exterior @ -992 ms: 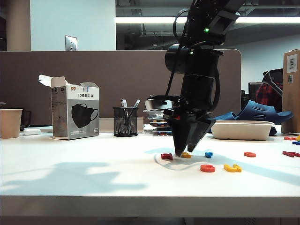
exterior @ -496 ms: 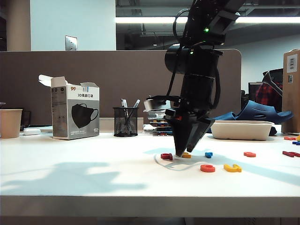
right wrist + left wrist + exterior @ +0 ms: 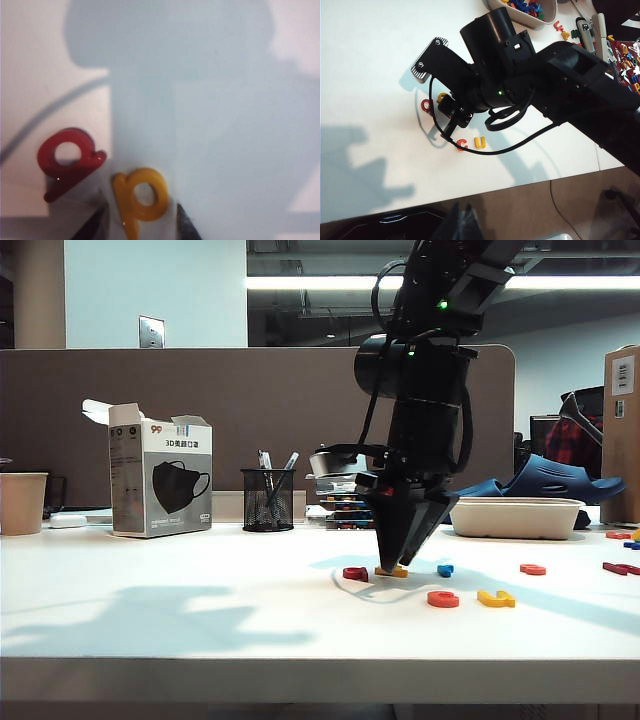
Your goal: Select the appropriate letters from the row of letter magnets placed on the table to arrange into the word "cup".
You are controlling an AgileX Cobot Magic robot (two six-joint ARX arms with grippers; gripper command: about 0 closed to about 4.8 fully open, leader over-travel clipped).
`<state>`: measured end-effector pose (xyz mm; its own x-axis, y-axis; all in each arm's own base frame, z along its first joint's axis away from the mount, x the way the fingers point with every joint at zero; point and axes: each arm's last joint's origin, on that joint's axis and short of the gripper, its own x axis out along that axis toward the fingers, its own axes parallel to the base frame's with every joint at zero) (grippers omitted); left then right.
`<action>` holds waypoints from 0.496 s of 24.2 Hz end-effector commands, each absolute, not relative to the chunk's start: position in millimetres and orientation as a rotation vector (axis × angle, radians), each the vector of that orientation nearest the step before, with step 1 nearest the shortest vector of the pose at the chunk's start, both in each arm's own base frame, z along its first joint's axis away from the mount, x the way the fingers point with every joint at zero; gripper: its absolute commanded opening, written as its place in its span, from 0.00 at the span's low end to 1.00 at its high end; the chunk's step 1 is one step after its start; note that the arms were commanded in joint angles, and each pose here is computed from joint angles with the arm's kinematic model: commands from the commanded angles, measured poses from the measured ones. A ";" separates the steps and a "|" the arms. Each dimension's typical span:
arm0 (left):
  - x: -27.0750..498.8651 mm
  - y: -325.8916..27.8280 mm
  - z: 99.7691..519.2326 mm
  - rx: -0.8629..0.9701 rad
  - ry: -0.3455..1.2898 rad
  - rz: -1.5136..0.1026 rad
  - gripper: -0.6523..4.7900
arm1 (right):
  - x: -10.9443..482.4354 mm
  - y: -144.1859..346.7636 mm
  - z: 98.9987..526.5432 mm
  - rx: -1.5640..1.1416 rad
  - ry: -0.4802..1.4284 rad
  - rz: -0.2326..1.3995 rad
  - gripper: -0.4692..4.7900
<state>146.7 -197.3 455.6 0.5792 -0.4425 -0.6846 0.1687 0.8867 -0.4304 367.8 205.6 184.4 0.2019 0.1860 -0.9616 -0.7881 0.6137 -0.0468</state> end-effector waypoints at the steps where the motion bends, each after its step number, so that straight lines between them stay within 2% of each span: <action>1: 146.2 -196.4 457.3 -0.343 0.878 -0.365 0.11 | 367.8 206.7 186.8 -0.619 1.172 0.750 0.35; 12: 146.2 -196.4 457.3 -0.343 0.878 -0.365 0.11 | 367.8 206.7 186.8 -0.619 1.171 0.750 0.30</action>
